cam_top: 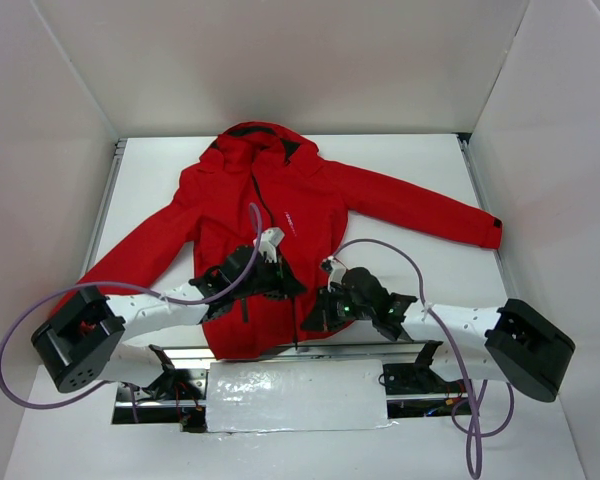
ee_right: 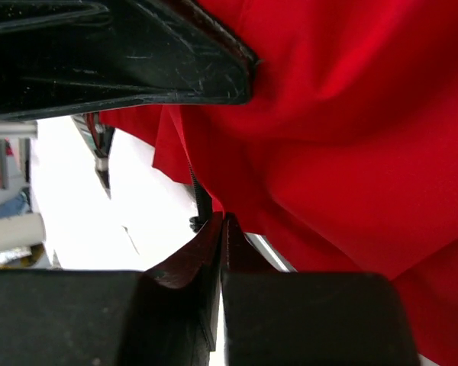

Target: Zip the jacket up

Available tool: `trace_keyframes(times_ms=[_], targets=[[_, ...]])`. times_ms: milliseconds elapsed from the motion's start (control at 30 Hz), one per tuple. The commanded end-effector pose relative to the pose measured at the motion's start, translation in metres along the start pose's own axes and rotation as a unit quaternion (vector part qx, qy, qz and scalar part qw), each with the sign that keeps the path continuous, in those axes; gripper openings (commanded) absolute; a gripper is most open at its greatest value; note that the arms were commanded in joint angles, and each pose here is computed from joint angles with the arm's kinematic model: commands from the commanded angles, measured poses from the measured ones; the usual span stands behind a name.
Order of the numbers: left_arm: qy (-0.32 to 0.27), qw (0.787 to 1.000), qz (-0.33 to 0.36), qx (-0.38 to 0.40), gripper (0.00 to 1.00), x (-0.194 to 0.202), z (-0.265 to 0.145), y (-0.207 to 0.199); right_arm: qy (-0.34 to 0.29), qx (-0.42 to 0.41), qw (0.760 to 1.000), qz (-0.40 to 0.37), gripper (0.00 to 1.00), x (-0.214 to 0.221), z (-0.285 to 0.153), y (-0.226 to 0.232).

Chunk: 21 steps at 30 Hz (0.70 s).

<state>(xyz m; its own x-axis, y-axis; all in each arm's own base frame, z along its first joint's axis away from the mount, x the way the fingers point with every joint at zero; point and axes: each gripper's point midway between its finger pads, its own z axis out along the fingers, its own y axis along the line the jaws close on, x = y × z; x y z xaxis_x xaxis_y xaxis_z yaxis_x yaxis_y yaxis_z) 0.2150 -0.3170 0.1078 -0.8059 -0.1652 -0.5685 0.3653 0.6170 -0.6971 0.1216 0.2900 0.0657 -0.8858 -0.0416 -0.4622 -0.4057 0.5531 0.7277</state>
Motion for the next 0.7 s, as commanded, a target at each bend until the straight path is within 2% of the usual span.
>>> trace_keyframes(times_ms=[0, 33, 67, 100, 133, 167, 333, 433, 500, 567, 667], targets=[[-0.035, 0.999, 0.019, 0.026, 0.03, -0.025, -0.004, -0.024, -0.05, -0.018, 0.998, -0.015, 0.0, -0.028, 0.001, 0.019], [-0.031, 0.999, 0.018, 0.017, 0.11, -0.022, -0.005, -0.02, -0.054, -0.014, 0.998, -0.015, 0.0, -0.028, 0.0, 0.018], [-0.031, 0.999, 0.016, 0.009, 0.23, -0.022, -0.005, -0.018, -0.058, -0.013, 0.998, -0.016, 0.0, -0.03, -0.002, 0.019], [-0.037, 0.999, 0.014, -0.004, 0.54, -0.025, -0.005, -0.013, -0.065, -0.008, 0.998, -0.015, 0.0, -0.032, -0.003, 0.016], [-0.03, 0.999, 0.011, -0.022, 0.73, -0.021, -0.007, -0.007, -0.068, -0.009, 0.998, -0.015, 0.0, -0.032, -0.003, 0.017], [-0.03, 0.999, 0.01, -0.035, 0.99, -0.021, -0.008, -0.002, -0.07, -0.01, 0.997, -0.016, 0.0, -0.032, -0.005, 0.017], [-0.037, 0.998, 0.009, -0.059, 0.99, -0.015, -0.019, 0.013, -0.084, 0.002, 0.996, -0.005, 0.0, -0.035, -0.007, 0.012], [-0.037, 0.999, 0.001, -0.039, 0.93, -0.007, -0.025, 0.011, -0.092, 0.014, 0.996, 0.003, 0.0, -0.036, -0.008, 0.007], [-0.035, 0.999, -0.008, -0.018, 0.8, -0.001, -0.028, 0.007, -0.101, 0.018, 0.995, 0.01, 0.0, -0.039, -0.009, 0.006], [-0.034, 0.999, -0.011, -0.008, 0.74, 0.002, -0.028, 0.005, -0.107, 0.026, 0.994, 0.017, 0.0, -0.04, -0.01, 0.003], [-0.026, 1.0, -0.012, -0.002, 0.72, 0.009, -0.027, 0.008, -0.115, 0.024, 0.993, 0.025, 0.0, -0.042, -0.013, 0.005]])
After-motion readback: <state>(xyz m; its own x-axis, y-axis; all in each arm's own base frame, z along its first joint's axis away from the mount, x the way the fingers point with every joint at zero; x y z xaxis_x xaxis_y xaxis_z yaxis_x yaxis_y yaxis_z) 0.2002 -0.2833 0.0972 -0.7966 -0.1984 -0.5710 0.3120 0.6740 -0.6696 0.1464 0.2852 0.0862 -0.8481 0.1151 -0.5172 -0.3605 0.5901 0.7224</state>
